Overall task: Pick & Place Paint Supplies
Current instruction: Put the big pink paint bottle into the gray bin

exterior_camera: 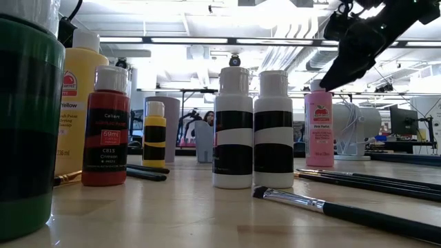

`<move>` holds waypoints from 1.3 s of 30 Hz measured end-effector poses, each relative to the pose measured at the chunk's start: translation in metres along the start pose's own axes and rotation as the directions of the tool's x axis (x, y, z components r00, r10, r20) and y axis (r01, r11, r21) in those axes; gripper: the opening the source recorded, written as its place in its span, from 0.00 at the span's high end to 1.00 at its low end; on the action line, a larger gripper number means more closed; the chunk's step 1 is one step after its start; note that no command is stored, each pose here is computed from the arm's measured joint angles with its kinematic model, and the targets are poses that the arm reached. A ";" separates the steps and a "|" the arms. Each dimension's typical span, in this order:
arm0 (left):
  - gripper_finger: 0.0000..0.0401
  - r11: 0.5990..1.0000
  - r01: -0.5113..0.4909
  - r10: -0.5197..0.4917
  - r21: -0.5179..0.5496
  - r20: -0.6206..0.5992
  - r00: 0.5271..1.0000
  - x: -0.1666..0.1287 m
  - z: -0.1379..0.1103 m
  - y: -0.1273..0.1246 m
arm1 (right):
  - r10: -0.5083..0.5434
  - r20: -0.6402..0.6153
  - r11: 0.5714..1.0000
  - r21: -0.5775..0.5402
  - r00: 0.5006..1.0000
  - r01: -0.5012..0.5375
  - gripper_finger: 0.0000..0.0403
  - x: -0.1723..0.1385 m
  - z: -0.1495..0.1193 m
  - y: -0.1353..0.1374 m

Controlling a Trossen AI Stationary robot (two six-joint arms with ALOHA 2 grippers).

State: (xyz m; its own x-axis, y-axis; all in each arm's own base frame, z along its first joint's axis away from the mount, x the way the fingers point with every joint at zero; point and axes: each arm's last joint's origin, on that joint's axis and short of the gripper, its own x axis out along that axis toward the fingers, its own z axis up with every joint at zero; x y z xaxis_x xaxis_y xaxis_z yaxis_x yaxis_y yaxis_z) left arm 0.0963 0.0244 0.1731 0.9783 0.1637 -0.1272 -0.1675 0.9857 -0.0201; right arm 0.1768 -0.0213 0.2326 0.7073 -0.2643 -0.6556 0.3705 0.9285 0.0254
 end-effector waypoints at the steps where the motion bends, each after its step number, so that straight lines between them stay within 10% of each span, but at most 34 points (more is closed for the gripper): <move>1: 1.00 1.000 0.000 0.000 0.000 0.000 1.000 0.000 0.000 0.000 | 0.000 0.003 1.000 0.001 1.000 0.000 0.35 0.001 0.001 0.000; 39: 1.00 1.000 0.000 0.000 0.000 -0.003 1.000 0.000 0.000 0.000 | -0.028 0.034 1.000 -0.001 0.999 0.028 0.35 0.006 0.004 0.001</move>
State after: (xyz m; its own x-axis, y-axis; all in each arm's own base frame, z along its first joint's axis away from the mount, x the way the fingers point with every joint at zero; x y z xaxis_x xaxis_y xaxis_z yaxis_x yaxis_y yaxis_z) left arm 0.0962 0.0244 0.1730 0.9779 0.1639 -0.1302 -0.1679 0.9856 -0.0204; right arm 0.1841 -0.0230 0.2321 0.7171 -0.2987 -0.6297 0.3894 0.9211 0.0064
